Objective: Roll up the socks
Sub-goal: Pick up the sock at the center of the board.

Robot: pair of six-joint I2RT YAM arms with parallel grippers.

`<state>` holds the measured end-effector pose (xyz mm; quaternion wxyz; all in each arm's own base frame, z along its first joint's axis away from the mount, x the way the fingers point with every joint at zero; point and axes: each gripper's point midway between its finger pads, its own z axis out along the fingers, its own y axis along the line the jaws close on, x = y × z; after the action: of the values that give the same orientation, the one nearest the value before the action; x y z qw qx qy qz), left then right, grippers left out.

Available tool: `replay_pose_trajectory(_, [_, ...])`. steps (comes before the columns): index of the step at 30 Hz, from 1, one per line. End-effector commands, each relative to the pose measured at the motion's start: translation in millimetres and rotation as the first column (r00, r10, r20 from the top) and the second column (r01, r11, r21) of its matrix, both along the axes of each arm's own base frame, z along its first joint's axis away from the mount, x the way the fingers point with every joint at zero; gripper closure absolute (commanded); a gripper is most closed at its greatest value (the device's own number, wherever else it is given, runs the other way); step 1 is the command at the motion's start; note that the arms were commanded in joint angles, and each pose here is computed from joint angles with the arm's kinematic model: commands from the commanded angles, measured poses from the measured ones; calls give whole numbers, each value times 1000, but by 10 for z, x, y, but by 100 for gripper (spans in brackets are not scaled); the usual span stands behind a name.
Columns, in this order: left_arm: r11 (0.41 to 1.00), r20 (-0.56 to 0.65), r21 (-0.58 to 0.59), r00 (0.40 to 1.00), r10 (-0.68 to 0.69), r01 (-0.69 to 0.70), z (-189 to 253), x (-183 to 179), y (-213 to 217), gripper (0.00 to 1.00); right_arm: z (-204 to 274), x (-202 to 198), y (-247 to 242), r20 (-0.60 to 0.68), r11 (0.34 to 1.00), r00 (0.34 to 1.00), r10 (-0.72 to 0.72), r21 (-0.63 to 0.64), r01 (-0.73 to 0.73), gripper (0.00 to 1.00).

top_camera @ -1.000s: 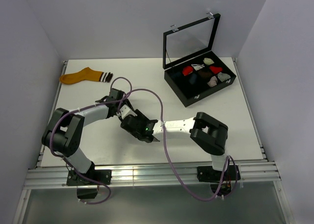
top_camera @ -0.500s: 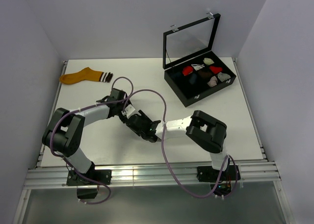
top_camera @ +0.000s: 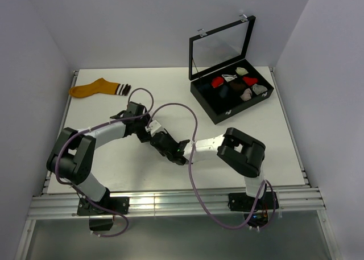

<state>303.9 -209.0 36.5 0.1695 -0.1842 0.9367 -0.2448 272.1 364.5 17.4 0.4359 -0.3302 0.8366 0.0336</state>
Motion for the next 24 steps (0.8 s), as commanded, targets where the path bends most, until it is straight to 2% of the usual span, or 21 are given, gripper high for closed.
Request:
replay_pose_trajectory(1, [996,28,76,998,53,-55,177,18,309,48,-516,-255,-629,-165,982,983,-76,-182,45,100])
replay_pose_trajectory(5, [987,151,31,977,149,-155,679,255,563,41,-289,-233,-711,-146,984,983,-113,-152,91,100])
replay_pose_trajectory(10, [961,269,55,931,248,-272,1112,403,1043,37,63,-114,-751,-118,986,981,-151,-90,141,100])
replay_pose_trajectory(14, [945,362,85,894,265,-315,1376,292,1333,35,531,40,-823,-101,978,974,-205,14,207,100])
replay_pose_trajectory(19, [882,475,199,829,295,-428,1422,69,1804,32,1126,405,-1140,-23,933,938,-345,96,346,100])
replay_pose_trajectory(24, [821,550,290,788,278,-492,1506,-139,2096,29,1400,788,-1724,26,852,854,-519,95,515,100])
